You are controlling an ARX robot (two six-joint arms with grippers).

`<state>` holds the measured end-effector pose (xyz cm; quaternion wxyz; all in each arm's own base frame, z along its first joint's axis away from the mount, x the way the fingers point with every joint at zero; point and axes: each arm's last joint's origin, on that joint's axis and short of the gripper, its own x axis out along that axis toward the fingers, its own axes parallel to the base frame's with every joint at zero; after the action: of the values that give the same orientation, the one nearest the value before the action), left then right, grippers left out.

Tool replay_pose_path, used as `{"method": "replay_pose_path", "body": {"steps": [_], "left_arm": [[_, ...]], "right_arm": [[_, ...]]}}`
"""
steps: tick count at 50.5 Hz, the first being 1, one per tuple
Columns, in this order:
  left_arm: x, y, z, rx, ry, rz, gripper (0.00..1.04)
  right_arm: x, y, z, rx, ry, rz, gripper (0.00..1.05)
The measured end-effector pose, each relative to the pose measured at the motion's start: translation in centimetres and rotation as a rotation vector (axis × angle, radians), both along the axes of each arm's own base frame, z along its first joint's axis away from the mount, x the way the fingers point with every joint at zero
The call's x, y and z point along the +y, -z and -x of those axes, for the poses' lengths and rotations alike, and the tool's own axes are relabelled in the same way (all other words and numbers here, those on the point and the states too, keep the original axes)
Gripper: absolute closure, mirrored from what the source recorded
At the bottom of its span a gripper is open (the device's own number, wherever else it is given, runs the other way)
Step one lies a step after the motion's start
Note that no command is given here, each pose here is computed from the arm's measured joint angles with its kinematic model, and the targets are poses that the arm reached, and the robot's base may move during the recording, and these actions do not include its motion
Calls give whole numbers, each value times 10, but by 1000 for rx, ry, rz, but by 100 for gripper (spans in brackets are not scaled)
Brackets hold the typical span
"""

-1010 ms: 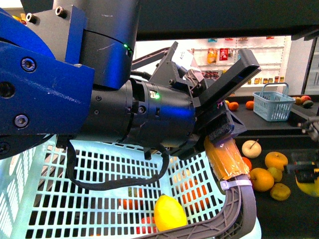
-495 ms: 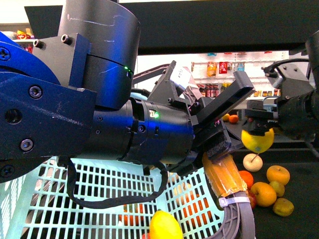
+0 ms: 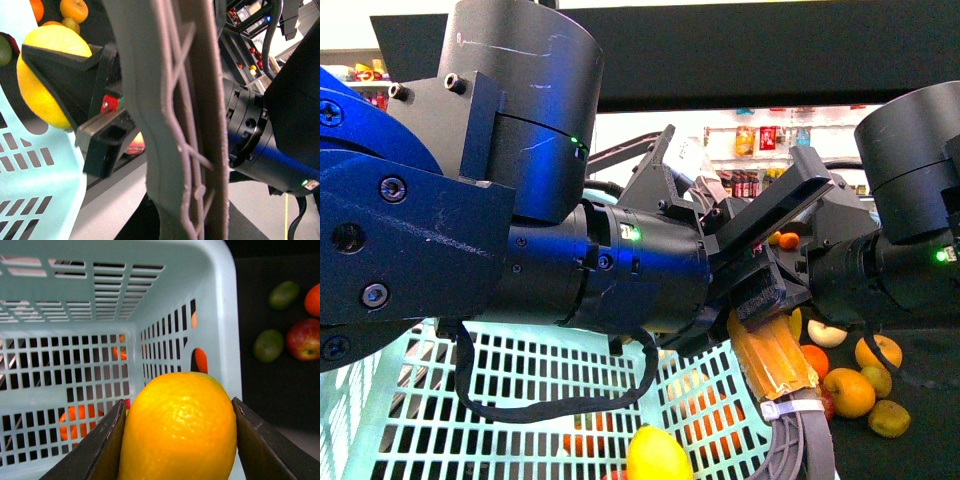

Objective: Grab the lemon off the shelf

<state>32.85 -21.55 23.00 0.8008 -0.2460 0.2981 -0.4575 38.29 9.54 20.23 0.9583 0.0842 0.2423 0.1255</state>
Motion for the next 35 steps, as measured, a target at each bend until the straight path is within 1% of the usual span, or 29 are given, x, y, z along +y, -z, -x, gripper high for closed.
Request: {"method": "replay_pose_path", "body": {"steps": [3,6,7,11,16,17,25,31,35], "left_arm": [[0,0,0,-1,-1,-1,96],[0,0,0,0,0,0,96],[0,0,0,0,0,0,96],[0,0,0,0,1,0,96],[0,0,0,1,1,1,96],[0,0,0,3,3,2,96],[0,0,0,7,3,4,96],[0,0,0,5,-5,2,96],[0,0,0,6,-5,2,96]], "right_arm": [[4,4,3,12,-17,3,48],[7,5,5,16,-23,2,37],[7,5,5,15,-25,2,32],[7,4,4,6,-19,2,18],[4,3,3,-5,-6,-2,7],[2,3,3,-8,1,-4,6],[-13,-6,1,-41,61,-5,8],[-46,-31,7,-150,178,4,8],[-63,-43,16,-194,235,24,8]]}}
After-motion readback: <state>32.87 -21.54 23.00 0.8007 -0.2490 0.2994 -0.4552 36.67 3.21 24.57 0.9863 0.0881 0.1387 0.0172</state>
